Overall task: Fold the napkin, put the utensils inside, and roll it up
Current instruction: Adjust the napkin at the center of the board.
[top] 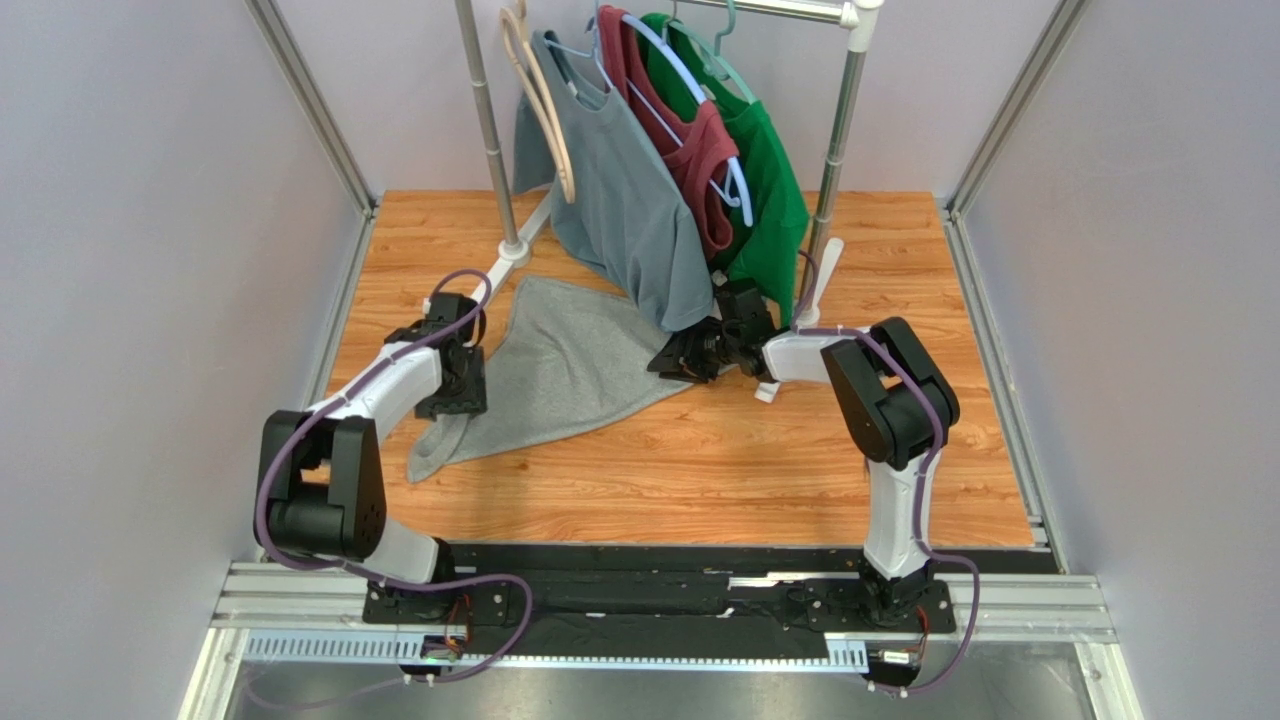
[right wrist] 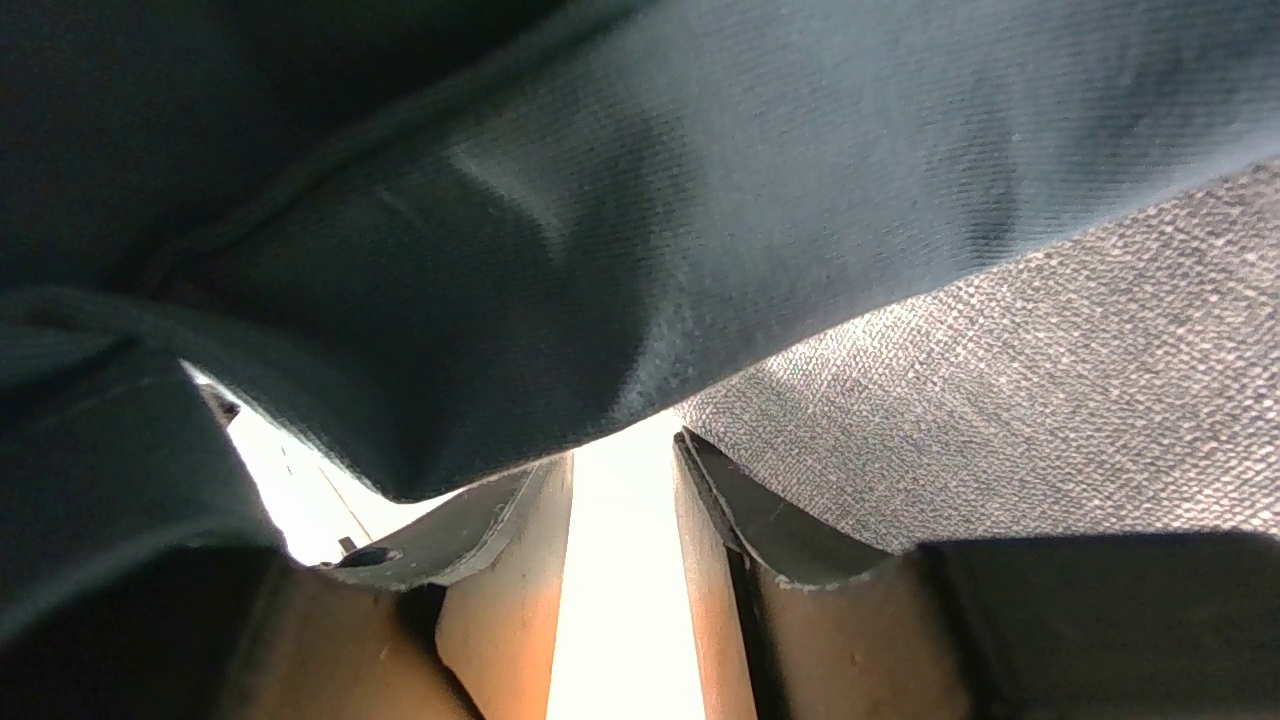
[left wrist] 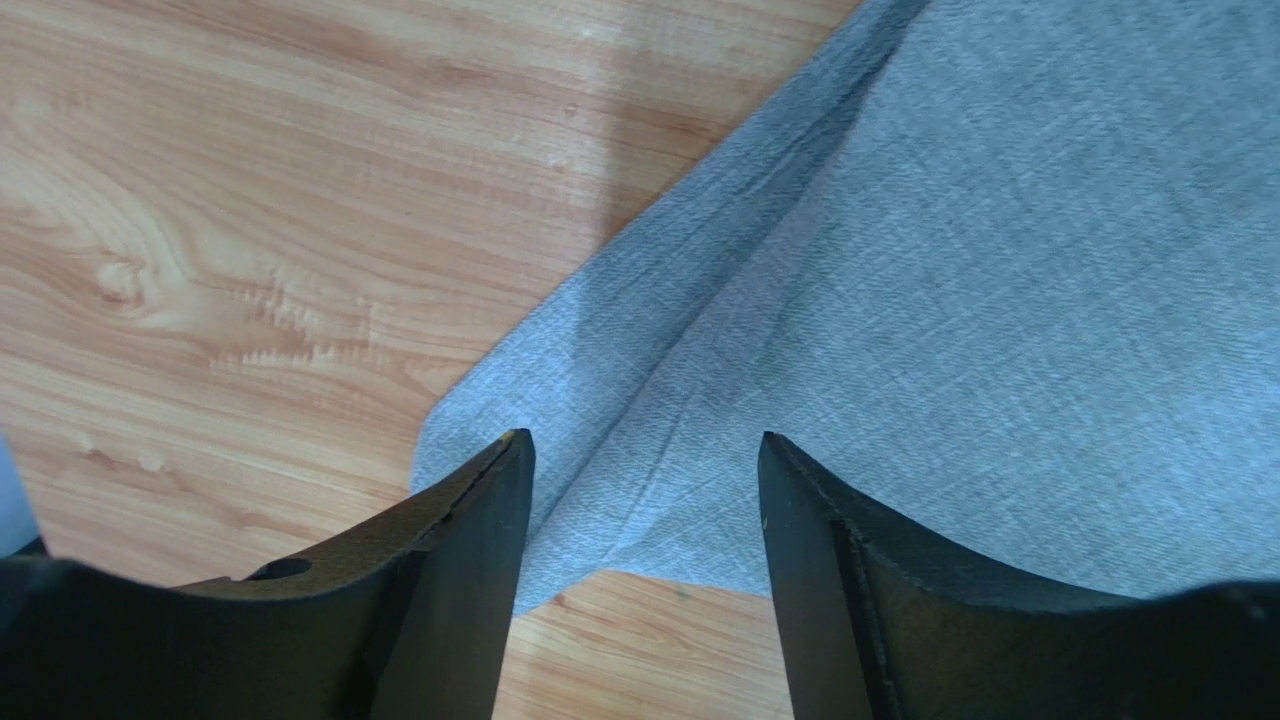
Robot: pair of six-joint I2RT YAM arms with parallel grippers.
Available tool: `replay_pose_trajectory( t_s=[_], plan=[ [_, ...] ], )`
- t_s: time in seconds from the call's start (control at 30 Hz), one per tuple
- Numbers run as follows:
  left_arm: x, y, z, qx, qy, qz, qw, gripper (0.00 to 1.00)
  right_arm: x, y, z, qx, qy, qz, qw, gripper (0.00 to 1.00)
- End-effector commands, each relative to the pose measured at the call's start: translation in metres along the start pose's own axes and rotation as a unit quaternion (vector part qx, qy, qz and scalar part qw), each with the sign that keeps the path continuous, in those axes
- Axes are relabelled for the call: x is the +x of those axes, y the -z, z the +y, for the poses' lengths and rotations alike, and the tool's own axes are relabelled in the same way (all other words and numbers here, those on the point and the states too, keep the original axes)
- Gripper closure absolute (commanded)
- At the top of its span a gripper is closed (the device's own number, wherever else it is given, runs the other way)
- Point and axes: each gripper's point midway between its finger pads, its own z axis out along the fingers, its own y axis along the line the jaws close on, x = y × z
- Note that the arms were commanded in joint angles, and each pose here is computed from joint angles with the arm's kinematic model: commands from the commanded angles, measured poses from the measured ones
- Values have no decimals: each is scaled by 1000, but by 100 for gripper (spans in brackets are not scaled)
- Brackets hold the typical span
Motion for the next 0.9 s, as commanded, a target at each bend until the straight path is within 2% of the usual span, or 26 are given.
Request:
replay_pose_trajectory(
  t_s=[0.0, 0.07, 0.2, 0.33, 0.43, 0.63, 0.73, 0.87],
  plan=[
    [-12, 3, 14, -38, -24, -9, 999, 38, 9, -9, -50, 79, -8, 5, 997, 62],
    [-12, 0, 16, -50, -24, 1, 998, 47, 9, -10, -50, 78, -8, 5, 997, 62],
    [-10, -2, 19, -63, -28, 16, 997, 51, 11, -9, -52, 80, -11, 7, 997, 62],
    [-14, 5, -5, 7, -24, -5, 1000, 49, 11, -10, -53, 80, -10, 8, 997, 62],
    [-19, 13, -16, 38, -17, -34, 999, 41, 11, -11, -52, 79, -11, 9, 997, 62],
    [-11, 5, -4, -5, -22, -13, 1000, 39, 10, -10, -50, 77, -9, 8, 997, 62],
    [-5, -1, -8, -2, -33, 17, 999, 39, 12, -10, -53, 79, -11, 10, 997, 62],
    [-3, -7, -11, 1, -36, 29, 999, 39, 12, -10, -53, 80, -11, 10, 997, 62]
  ],
)
